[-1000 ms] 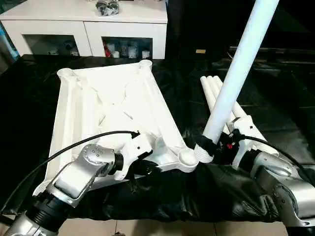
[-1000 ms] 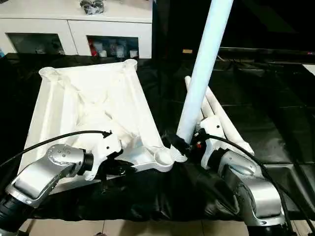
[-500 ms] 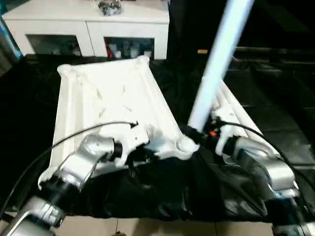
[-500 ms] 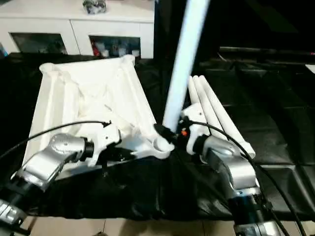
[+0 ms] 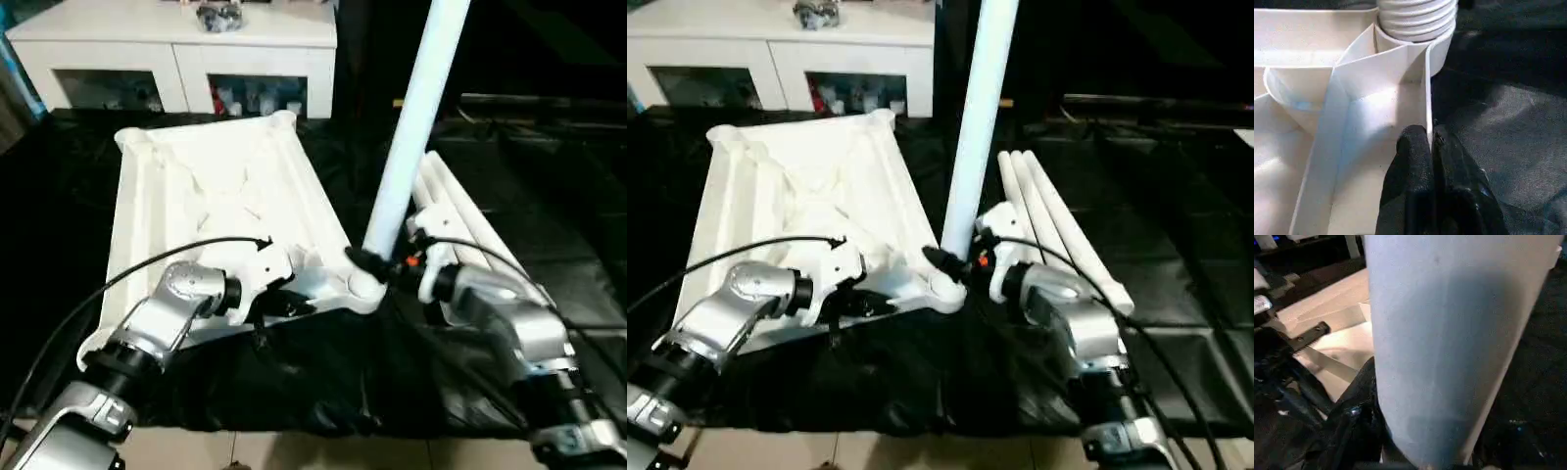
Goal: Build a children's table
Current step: Insert table leg to table base
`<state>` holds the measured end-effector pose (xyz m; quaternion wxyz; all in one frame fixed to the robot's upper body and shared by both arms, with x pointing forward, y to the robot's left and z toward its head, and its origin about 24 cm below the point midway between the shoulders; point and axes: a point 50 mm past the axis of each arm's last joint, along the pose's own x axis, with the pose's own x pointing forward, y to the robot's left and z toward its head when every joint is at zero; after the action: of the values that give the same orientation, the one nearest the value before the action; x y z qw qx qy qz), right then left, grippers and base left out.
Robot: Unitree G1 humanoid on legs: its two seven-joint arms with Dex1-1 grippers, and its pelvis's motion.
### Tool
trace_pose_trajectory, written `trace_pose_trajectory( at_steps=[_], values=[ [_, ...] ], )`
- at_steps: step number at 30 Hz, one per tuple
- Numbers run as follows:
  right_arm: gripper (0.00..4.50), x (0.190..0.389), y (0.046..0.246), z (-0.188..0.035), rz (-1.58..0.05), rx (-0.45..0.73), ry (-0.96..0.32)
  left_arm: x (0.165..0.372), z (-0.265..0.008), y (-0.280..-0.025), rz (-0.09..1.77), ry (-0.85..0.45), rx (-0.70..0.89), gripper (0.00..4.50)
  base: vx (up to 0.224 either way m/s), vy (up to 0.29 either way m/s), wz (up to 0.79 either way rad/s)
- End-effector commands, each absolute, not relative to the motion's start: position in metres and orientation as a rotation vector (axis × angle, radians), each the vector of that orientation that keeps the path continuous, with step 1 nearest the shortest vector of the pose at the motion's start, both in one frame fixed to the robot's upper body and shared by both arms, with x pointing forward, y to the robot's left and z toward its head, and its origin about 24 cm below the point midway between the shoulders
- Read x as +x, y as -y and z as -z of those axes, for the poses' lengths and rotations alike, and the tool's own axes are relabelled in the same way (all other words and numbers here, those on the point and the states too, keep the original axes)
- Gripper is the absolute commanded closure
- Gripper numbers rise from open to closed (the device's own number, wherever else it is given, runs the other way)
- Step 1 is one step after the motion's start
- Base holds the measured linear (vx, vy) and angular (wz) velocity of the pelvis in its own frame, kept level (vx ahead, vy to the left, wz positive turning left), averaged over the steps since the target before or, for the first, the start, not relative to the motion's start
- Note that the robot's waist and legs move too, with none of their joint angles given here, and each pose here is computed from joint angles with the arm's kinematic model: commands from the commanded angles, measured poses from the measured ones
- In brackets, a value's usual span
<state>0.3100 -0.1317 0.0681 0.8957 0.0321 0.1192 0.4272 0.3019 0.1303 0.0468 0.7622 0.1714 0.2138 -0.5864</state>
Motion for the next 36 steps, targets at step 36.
trace_pose_trajectory(
  at_steps=[36],
  values=[
    [2.62,0.280,0.159,-0.026,-0.798,0.017,-0.325,0.310,-0.045,-0.125,1.257,-0.448,0.340,4.50,0.000,0.000,0.00]
  ],
)
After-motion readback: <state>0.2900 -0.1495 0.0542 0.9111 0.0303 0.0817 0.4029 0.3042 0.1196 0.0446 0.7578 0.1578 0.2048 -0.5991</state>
